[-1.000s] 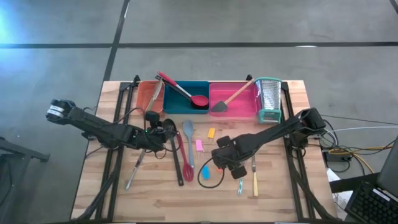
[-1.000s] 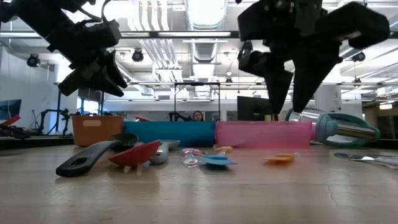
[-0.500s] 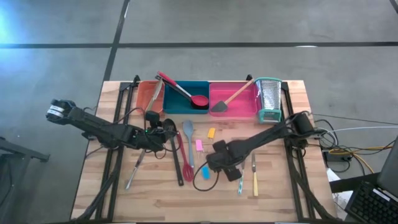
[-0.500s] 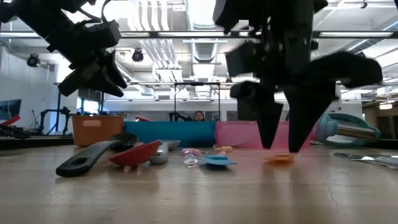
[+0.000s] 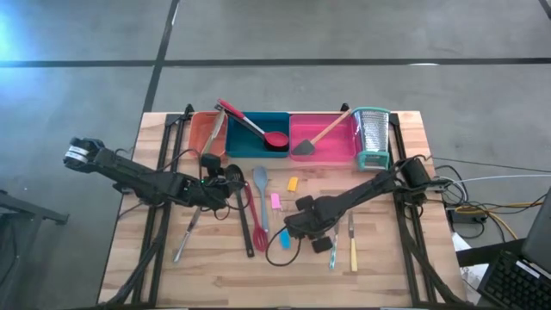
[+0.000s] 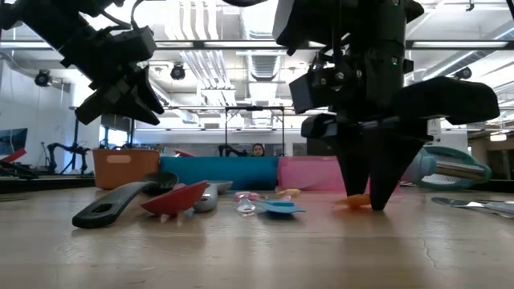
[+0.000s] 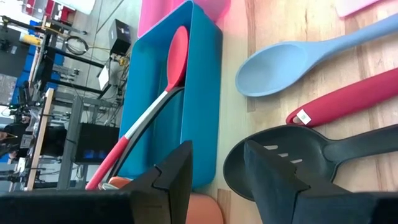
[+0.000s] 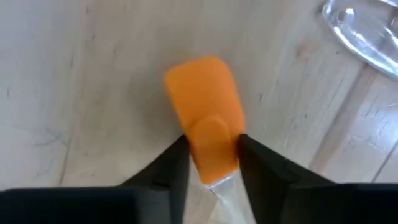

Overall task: Pick & Place Kitchen Items
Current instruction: Put the orange spatula into the red bin

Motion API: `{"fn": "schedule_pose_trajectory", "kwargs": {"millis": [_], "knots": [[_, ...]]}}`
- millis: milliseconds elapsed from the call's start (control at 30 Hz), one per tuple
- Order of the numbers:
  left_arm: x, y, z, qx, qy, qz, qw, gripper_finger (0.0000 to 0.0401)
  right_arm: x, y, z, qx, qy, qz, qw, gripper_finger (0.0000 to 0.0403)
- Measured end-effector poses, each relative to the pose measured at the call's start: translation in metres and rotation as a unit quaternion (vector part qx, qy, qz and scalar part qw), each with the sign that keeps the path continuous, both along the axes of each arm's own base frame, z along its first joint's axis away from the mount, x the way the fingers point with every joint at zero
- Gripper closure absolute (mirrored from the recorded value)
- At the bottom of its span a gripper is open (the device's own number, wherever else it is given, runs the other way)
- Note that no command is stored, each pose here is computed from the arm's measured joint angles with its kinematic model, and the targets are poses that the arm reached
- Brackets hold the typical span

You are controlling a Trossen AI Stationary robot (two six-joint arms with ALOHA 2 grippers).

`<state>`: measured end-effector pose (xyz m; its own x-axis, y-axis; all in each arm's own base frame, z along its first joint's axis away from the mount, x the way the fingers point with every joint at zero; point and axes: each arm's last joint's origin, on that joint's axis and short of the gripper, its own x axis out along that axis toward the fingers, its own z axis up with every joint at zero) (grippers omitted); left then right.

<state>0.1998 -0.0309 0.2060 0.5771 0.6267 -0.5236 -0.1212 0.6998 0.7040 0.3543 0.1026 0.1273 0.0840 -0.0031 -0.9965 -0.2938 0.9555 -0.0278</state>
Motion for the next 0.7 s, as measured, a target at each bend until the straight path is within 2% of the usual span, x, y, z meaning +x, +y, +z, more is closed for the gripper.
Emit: {"fn": "schedule_pose_trajectory", "kwargs": {"millis": [167, 400, 700], "knots": [[0.000, 0.000, 0.000, 0.001, 0.000, 0.001, 1.000, 0.0252, -0.001, -0.001, 0.013, 0.007, -0.022, 0.001, 1.000, 0.0377], [0.000, 0.000, 0.000, 0.001, -0.001, 0.001, 1.000, 0.0252, -0.009, -0.010, 0.048, 0.007, -0.050, -0.010, 0.999, 0.0384], [0.000, 0.000, 0.000, 0.002, -0.001, 0.002, 1.000, 0.0252, -0.036, -0.042, 0.106, -0.088, -0.095, -0.049, 0.990, 0.0384]]}}
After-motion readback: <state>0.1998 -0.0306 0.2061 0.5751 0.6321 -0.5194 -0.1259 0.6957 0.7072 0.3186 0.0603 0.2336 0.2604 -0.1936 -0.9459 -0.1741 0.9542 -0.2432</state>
